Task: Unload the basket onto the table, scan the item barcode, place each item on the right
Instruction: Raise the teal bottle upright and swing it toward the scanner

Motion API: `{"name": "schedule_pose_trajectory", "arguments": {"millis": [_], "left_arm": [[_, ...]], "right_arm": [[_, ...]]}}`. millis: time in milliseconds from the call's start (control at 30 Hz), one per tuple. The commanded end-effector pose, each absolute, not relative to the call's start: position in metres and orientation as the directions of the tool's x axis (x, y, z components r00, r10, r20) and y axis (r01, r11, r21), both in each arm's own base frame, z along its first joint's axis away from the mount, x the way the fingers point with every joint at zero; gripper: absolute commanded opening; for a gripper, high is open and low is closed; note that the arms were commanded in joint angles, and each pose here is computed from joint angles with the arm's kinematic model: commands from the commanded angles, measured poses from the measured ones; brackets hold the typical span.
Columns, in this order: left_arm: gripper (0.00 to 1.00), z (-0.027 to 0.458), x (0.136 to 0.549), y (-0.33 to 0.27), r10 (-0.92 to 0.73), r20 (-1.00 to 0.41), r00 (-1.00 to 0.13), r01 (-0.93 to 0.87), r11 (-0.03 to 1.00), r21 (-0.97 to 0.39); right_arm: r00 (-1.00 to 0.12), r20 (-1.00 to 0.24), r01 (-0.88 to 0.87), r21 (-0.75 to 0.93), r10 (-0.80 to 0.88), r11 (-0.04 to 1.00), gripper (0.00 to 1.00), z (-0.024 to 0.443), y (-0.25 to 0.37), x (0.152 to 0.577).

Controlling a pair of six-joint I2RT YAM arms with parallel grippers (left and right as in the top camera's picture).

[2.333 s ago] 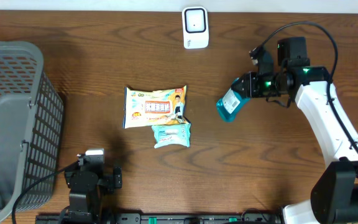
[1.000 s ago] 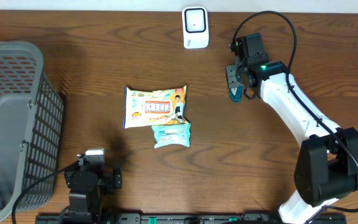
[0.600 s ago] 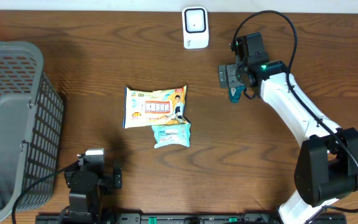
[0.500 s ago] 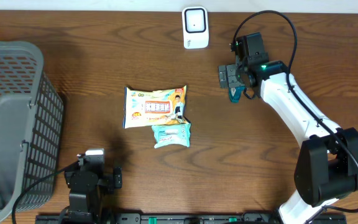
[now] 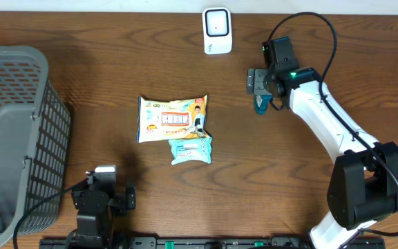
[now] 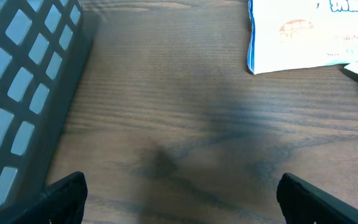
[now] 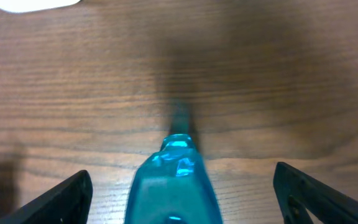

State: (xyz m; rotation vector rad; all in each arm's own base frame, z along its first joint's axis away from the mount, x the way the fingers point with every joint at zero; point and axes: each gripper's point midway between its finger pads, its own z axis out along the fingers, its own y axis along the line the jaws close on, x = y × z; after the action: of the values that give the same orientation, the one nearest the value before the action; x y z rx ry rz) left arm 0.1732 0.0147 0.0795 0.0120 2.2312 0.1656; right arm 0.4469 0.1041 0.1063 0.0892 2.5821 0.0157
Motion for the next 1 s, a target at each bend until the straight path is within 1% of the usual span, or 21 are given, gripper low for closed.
{"name": "schedule_pose_trajectory", "arguments": {"millis": [0, 167, 333, 400, 433, 533, 600, 767, 800, 900, 967], "left_arm": [[0.98, 0.077, 0.171, 0.017, 0.072, -0.776, -0.627, -0.053, 0.990, 0.134], [0.98, 0.077, 0.171, 0.017, 0.072, -0.776, -0.627, -0.052, 0.990, 0.134], [0.98, 0.077, 0.171, 0.017, 0.072, -0.776, -0.627, -0.052, 0.990, 0.134], [0.98, 0.077, 0.171, 0.017, 0.072, -0.776, -0.627, -0.052, 0.990, 0.134], [0.98, 0.077, 0.171, 0.017, 0.072, -0.776, -0.627, -0.052, 0.990, 0.134], [0.98, 0.077, 0.171, 0.017, 0.072, -0.776, -0.627, -0.052, 0.990, 0.134], [0.98, 0.077, 0.171, 0.017, 0.072, -0.776, -0.627, -0.053, 0.990, 0.134], [0.98, 0.077, 0.171, 0.017, 0.072, -0.776, -0.627, -0.052, 0.990, 0.134], [0.98, 0.077, 0.171, 0.017, 0.072, -0.776, -0.627, -0.052, 0.990, 0.134], [0.98, 0.077, 0.171, 0.017, 0.072, -0.776, -0.627, -0.052, 0.990, 0.134], [0.98, 0.077, 0.171, 0.017, 0.072, -0.776, -0.627, -0.052, 0.990, 0.134]], "right_arm": [[-0.815, -0.558, 0.168, 0.031, 0.156, 0.985, 0.86, 0.113, 0.097, 0.454], [-0.822, -0.548, 0.167, 0.023, 0.152, 0.986, 0.80, 0.107, 0.097, 0.454], [-0.842, -0.519, 0.168, 0.005, 0.146, 0.986, 0.65, 0.089, 0.097, 0.453], [-0.852, -0.504, 0.168, -0.004, 0.143, 0.986, 0.56, 0.081, 0.097, 0.452], [-0.857, -0.496, 0.168, -0.008, 0.142, 0.986, 0.53, 0.077, 0.097, 0.452], [-0.860, -0.491, 0.167, -0.010, 0.141, 0.986, 0.42, 0.074, 0.097, 0.452], [-0.860, -0.491, 0.165, -0.006, 0.141, 0.986, 0.37, 0.074, 0.097, 0.452], [-0.872, -0.471, 0.144, 0.017, 0.135, 0.989, 0.27, 0.072, 0.103, 0.449], [-0.874, -0.469, 0.134, 0.021, 0.128, 0.991, 0.26, 0.072, 0.104, 0.449], [-0.884, -0.461, 0.056, 0.045, 0.070, 0.997, 0.20, 0.076, 0.115, 0.448], [-0.886, -0.463, -0.022, 0.070, 0.013, 0.997, 0.19, 0.082, 0.124, 0.447]]}}
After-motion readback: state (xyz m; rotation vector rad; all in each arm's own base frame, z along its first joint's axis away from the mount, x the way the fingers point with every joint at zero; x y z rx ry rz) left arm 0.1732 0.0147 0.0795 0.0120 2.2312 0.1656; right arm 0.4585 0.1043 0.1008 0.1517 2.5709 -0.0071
